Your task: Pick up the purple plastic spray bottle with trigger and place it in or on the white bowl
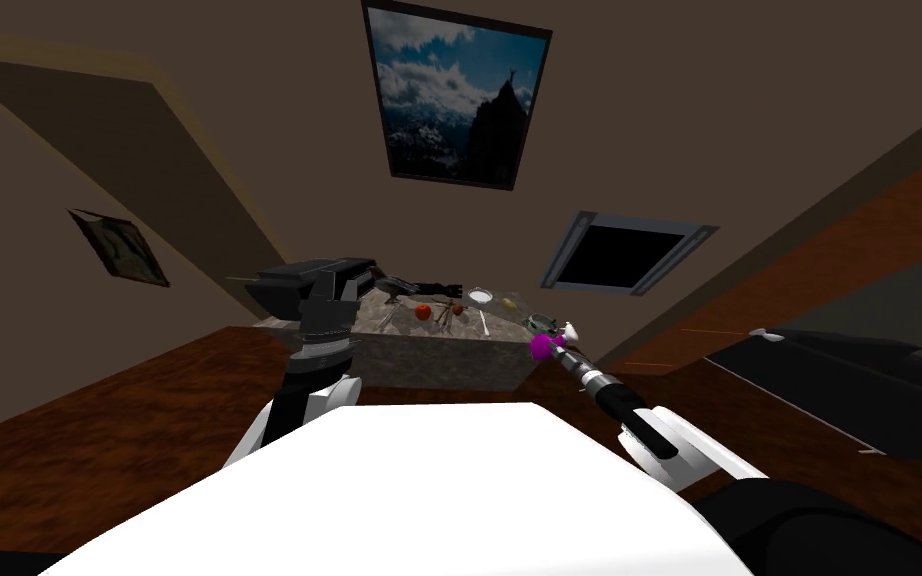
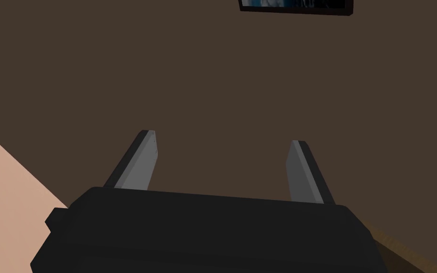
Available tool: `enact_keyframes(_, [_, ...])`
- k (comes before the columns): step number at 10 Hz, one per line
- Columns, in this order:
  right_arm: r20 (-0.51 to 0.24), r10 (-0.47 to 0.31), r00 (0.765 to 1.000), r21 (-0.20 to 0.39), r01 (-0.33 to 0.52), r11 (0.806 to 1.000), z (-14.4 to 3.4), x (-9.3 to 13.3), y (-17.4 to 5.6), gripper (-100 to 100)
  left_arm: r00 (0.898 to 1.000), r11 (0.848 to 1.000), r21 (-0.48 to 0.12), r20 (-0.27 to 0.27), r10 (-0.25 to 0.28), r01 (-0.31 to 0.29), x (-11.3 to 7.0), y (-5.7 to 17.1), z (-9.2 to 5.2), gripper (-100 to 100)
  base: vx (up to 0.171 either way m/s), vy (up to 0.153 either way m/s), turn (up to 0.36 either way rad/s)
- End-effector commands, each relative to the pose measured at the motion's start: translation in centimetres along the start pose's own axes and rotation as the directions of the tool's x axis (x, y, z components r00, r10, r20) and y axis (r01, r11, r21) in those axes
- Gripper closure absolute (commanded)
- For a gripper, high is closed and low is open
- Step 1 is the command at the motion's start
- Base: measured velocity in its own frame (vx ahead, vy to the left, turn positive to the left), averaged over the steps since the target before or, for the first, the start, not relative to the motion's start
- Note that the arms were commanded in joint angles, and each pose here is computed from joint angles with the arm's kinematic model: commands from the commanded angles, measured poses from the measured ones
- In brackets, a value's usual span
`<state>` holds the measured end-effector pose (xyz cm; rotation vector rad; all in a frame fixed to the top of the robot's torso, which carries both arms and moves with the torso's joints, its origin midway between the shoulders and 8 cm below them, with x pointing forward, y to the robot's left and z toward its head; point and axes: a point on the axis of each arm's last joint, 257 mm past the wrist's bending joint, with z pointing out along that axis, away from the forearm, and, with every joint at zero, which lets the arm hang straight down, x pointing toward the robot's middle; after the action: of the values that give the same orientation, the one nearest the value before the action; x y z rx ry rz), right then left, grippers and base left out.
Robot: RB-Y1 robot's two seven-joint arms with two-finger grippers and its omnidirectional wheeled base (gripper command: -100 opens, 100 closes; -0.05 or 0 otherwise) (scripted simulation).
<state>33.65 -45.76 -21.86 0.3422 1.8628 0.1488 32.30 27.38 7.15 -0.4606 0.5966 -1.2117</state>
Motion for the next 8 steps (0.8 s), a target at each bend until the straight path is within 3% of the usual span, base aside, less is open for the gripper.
enact_keyframes(1, [0.005,-0.027,1.0,-0.001,0.027,1.0,0.3,-1.3,-0.2,100,1.0,1.0,0.0,0.0,0.0,0.0,0.0,0.0,0.0,0,0.082,-0.066,0.019])
enact_keyframes(8, [0.046,-0.184,0.982,0.005,0.183,0.983,2.1,-8.0,-1.3,100,1.0,1.0,0.0,0.0,0.0,0.0,0.0,0.0,0.0,0,0.09,-0.068,0.023])
